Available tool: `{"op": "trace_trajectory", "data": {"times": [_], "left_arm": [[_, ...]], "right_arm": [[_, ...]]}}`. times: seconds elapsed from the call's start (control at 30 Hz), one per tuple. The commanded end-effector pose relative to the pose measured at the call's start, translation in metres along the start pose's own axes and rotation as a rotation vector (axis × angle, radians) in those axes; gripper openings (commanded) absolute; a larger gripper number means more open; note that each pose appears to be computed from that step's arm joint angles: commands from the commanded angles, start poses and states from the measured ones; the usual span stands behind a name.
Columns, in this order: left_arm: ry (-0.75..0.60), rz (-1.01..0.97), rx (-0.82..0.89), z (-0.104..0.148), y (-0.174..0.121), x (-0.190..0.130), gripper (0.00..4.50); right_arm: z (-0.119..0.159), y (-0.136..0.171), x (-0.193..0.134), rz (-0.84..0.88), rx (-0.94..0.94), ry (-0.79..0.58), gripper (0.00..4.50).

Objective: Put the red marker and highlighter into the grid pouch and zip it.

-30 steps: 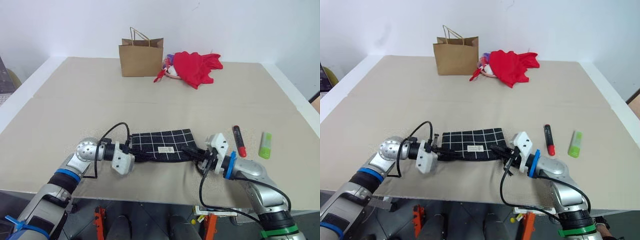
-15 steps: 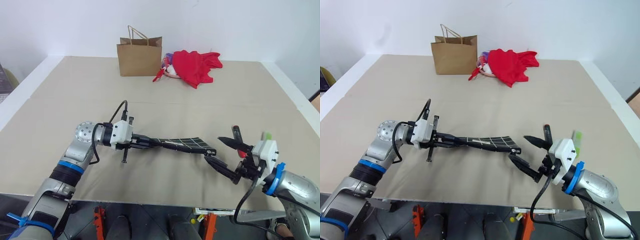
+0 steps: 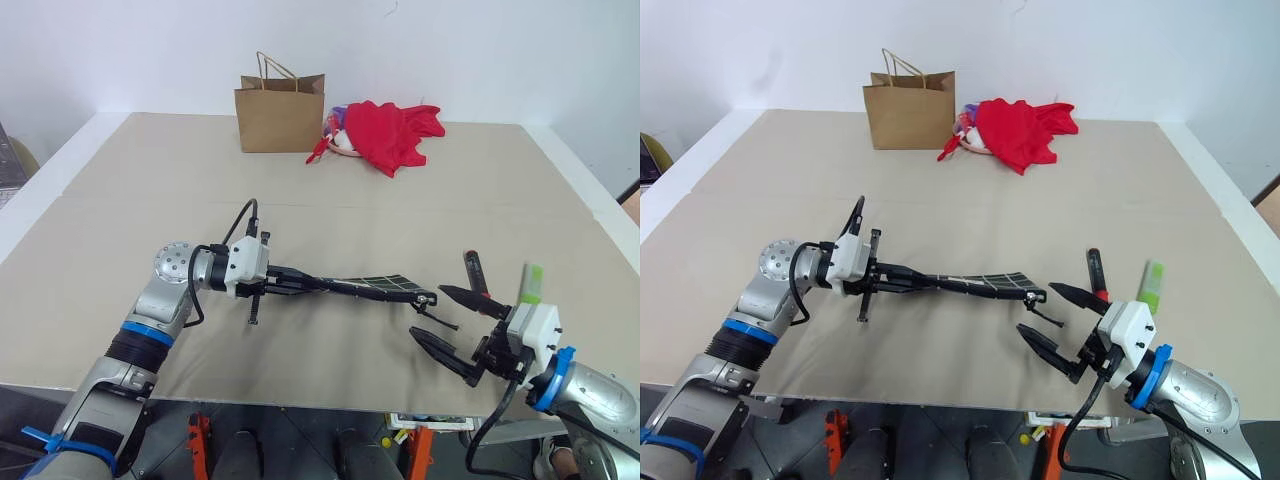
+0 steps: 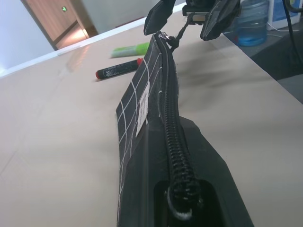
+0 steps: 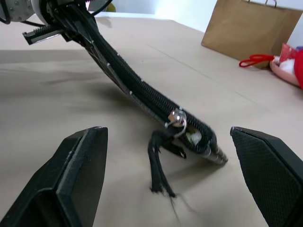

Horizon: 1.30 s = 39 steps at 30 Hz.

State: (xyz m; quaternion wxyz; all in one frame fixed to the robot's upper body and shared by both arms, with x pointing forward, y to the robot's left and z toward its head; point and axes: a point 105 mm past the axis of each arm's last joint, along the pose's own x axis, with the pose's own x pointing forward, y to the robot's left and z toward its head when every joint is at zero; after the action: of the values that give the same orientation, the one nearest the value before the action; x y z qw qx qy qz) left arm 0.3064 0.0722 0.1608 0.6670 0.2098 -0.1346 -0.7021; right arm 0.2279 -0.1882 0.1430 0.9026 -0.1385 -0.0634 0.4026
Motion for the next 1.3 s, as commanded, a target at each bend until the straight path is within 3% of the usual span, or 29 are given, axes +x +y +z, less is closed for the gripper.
{"op": "trace_trajectory", "data": {"times": [0.03, 0.2, 0.23, 0.3, 0.33, 0.4, 0.43, 0.5, 0.6, 0.87, 1.3], "left_arm": [[-0.016, 0.029, 0.032, 0.011, 0.008, 0.0, 0.0], [-0.014, 0.05, 0.018, 0.01, 0.011, 0.001, 0.0], [-0.015, 0.05, 0.017, 0.01, 0.01, 0.001, 0.0], [-0.016, 0.05, 0.015, 0.01, 0.01, 0.001, 0.0], [-0.016, 0.05, 0.014, 0.01, 0.01, 0.002, 0.0], [-0.017, 0.05, 0.013, 0.01, 0.01, 0.002, 0.0], [-0.017, 0.049, 0.014, 0.01, 0.011, 0.002, 0.0], [-0.018, 0.052, 0.012, 0.011, 0.012, 0.002, 0.0], [-0.017, 0.054, 0.012, 0.011, 0.012, 0.002, 0.0], [-0.021, 0.052, 0.018, 0.013, 0.013, 0.004, 0.0], [-0.04, 0.044, 0.04, 0.014, 0.01, 0.013, 0.0]], "right_arm": [[0.011, 0.001, 0.002, -0.011, -0.045, -0.05, 4.46], [0.013, 0.002, 0.0, -0.012, -0.047, -0.057, 4.46], [0.013, 0.002, 0.0, -0.011, -0.049, -0.057, 4.23], [0.012, 0.003, -0.001, -0.006, -0.049, -0.057, 3.68], [0.012, 0.003, -0.001, -0.007, -0.05, -0.057, 3.02], [0.012, 0.003, -0.002, -0.01, -0.052, -0.058, 2.12], [0.012, 0.003, -0.002, -0.009, -0.053, -0.057, 1.96], [0.011, 0.003, -0.002, -0.007, -0.053, -0.052, 1.05], [0.008, 0.001, -0.005, -0.013, -0.065, -0.033, 0.16], [0.006, 0.001, -0.005, 0.006, -0.075, -0.012, 0.06], [0.024, 0.014, 0.035, 0.109, -0.033, -0.045, 0.06]]}}
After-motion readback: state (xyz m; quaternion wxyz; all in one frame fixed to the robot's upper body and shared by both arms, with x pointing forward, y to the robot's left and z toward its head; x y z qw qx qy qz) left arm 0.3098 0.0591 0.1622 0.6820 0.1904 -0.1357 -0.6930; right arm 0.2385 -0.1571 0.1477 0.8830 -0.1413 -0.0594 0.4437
